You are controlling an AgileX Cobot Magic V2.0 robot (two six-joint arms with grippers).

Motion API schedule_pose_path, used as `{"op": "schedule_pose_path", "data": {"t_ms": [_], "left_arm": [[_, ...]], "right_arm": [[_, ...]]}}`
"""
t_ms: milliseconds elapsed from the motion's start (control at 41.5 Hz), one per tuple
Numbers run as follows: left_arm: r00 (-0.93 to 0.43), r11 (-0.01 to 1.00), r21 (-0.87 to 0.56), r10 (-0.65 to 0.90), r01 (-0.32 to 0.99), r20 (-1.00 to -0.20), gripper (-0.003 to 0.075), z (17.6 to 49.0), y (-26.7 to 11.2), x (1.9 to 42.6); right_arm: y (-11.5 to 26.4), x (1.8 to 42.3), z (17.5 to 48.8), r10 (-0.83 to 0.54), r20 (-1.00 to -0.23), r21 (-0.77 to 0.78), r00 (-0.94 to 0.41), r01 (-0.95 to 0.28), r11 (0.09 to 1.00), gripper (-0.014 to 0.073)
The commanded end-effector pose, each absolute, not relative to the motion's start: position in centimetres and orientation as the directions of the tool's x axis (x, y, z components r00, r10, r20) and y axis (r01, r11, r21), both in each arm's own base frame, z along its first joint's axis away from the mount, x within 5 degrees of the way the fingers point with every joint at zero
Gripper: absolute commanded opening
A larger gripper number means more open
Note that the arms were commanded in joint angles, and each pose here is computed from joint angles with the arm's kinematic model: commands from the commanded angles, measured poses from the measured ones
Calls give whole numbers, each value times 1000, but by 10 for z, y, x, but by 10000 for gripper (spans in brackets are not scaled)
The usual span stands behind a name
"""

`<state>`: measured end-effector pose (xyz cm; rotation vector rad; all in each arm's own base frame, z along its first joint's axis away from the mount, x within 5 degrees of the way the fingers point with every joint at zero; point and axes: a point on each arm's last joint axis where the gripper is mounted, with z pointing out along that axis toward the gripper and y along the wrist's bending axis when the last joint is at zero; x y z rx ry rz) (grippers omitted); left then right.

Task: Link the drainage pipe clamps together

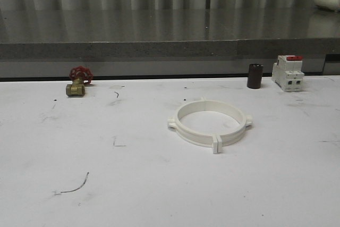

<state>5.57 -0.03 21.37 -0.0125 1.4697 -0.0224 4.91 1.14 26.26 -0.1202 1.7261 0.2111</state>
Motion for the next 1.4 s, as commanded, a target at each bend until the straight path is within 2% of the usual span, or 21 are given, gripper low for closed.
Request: {"op": "schedule_pose_path", "data": {"t_ms": [0, 96, 289, 1373], "left_arm": [[175, 999, -32, -33, 7, -984, -20, 214, 0, 55], [175, 999, -32, -33, 7, -984, -20, 214, 0, 55], [173, 999, -32, -33, 7, -984, -20, 214, 0, 55], [173, 999, -32, -33, 7, -984, -20, 214, 0, 55]], "right_arm": [[7, 49, 257, 71, -997, 66, 27, -140, 988, -69], [5, 47, 240, 95, -988, 81, 119, -121, 989, -69], [5, 54, 212, 96, -986, 82, 137, -106, 991, -69], [5, 54, 212, 98, -985, 83, 139, -108, 991, -69]]}}
